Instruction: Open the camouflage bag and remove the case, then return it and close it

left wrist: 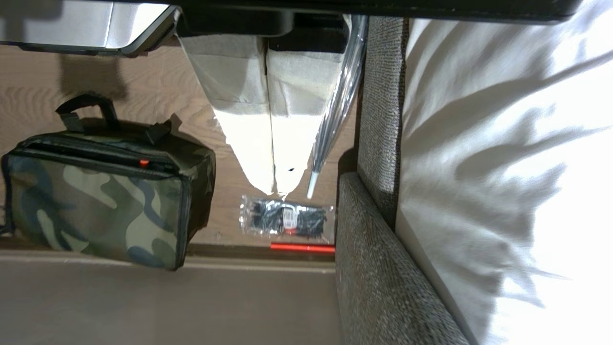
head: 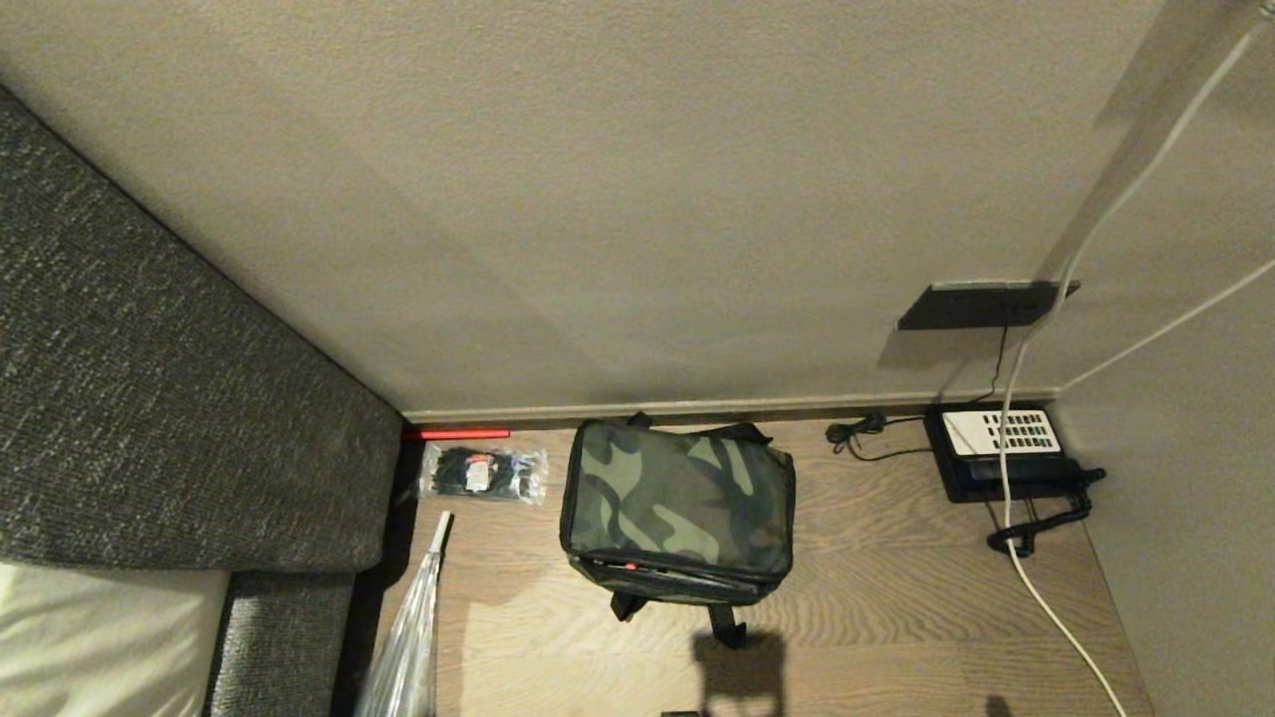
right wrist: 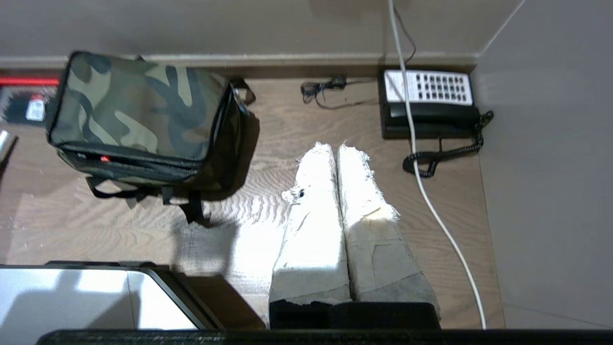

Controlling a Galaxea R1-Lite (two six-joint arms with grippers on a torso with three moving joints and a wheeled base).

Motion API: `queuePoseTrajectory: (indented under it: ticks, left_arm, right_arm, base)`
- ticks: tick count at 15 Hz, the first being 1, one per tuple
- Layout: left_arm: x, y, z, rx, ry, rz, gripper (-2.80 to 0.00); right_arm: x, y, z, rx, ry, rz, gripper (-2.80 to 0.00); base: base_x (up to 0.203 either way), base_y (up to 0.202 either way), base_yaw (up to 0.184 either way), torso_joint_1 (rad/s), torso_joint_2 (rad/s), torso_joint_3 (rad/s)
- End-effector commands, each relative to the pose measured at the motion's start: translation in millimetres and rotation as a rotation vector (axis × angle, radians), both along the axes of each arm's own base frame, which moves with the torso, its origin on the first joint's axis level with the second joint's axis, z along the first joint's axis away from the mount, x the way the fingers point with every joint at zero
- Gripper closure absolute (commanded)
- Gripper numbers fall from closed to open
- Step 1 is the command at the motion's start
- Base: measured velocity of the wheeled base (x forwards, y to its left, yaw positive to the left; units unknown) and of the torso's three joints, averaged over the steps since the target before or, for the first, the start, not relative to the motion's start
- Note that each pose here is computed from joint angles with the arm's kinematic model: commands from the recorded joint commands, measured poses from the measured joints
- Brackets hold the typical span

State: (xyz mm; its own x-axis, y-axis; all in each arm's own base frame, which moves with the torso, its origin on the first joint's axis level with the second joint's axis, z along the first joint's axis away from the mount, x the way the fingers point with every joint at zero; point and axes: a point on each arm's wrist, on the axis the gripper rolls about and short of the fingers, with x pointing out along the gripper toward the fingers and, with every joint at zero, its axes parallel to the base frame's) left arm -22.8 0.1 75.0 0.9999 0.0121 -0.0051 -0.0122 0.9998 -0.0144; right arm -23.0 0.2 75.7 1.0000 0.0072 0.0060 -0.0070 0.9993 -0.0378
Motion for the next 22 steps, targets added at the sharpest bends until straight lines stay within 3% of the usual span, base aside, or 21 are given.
queuePoseTrajectory:
  ticks: [1,5,22]
  left_arm:
    - [0.2,0.0,-0.9,0.001,0.003,0.0,0.0]
    - [0.2,0.0,-0.9,0.001,0.003,0.0,0.0]
    - [0.2,0.0,-0.9,-0.001,0.003,0.0,0.0]
  right_arm:
    - [-0.1,0.0,-0.1,0.004,-0.001,0.0,0.0]
    - [0.2,-0.1,-0.8,0.036,0.003,-0.006,0.0]
    - [0.1,-0.2,-0.9,0.038,0.001,-0.007,0.0]
  base:
    - [0.0,0.0,0.0,0.002,0.0,0.198]
    - [0.0,0.0,0.0,0.003,0.0,0.202]
    - [0.0,0.0,0.0,0.002,0.0,0.202]
